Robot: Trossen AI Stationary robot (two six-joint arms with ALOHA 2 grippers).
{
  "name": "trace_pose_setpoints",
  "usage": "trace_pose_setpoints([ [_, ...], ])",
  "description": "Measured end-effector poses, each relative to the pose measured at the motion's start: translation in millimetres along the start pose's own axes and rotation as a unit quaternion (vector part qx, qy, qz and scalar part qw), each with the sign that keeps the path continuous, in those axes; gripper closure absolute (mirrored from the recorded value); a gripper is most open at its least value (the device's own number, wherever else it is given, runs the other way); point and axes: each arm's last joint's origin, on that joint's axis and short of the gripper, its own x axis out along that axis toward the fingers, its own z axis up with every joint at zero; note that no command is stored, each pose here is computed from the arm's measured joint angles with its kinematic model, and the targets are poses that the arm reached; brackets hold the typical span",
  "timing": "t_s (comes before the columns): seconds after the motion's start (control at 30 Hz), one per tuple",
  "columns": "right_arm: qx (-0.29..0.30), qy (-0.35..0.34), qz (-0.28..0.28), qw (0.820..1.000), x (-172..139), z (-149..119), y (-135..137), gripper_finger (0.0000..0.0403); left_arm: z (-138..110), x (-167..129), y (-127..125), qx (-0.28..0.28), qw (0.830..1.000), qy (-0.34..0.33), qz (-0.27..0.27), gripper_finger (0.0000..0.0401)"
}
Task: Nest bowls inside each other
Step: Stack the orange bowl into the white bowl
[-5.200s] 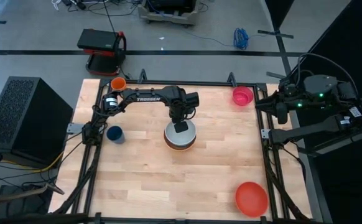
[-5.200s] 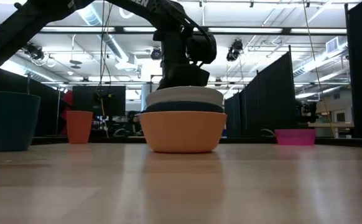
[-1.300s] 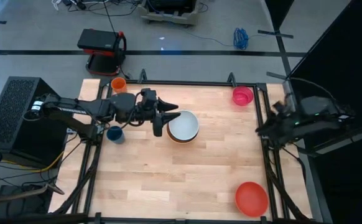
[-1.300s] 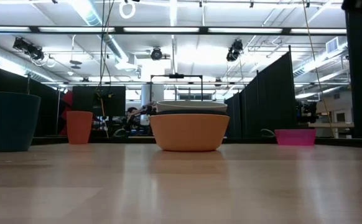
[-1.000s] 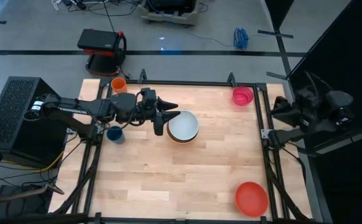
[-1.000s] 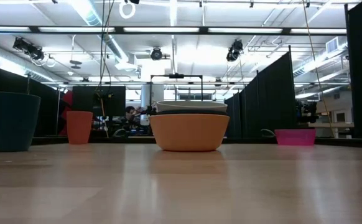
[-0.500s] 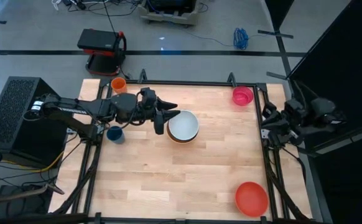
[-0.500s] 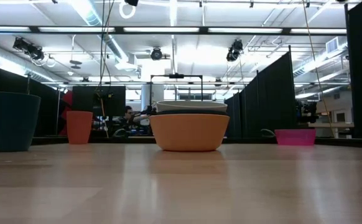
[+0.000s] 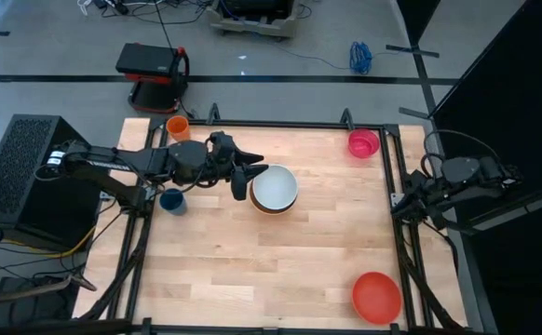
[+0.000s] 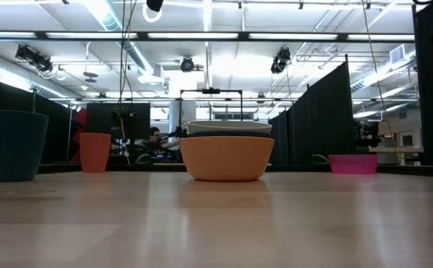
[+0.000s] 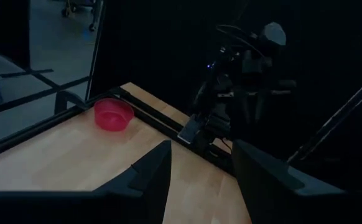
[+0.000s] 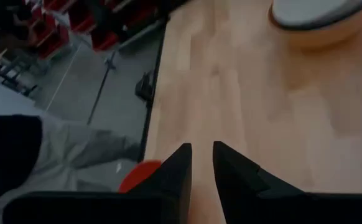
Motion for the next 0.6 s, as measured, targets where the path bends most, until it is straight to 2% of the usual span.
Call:
trace_pose_setpoints([
  [0.6,0.01,0.007,0.042,0.999,-13.1,-20.2,-4.3,0.0348,-1.4,-2.3,-3.1,-0.004,1.0,-0.016,0.027,0.0243],
])
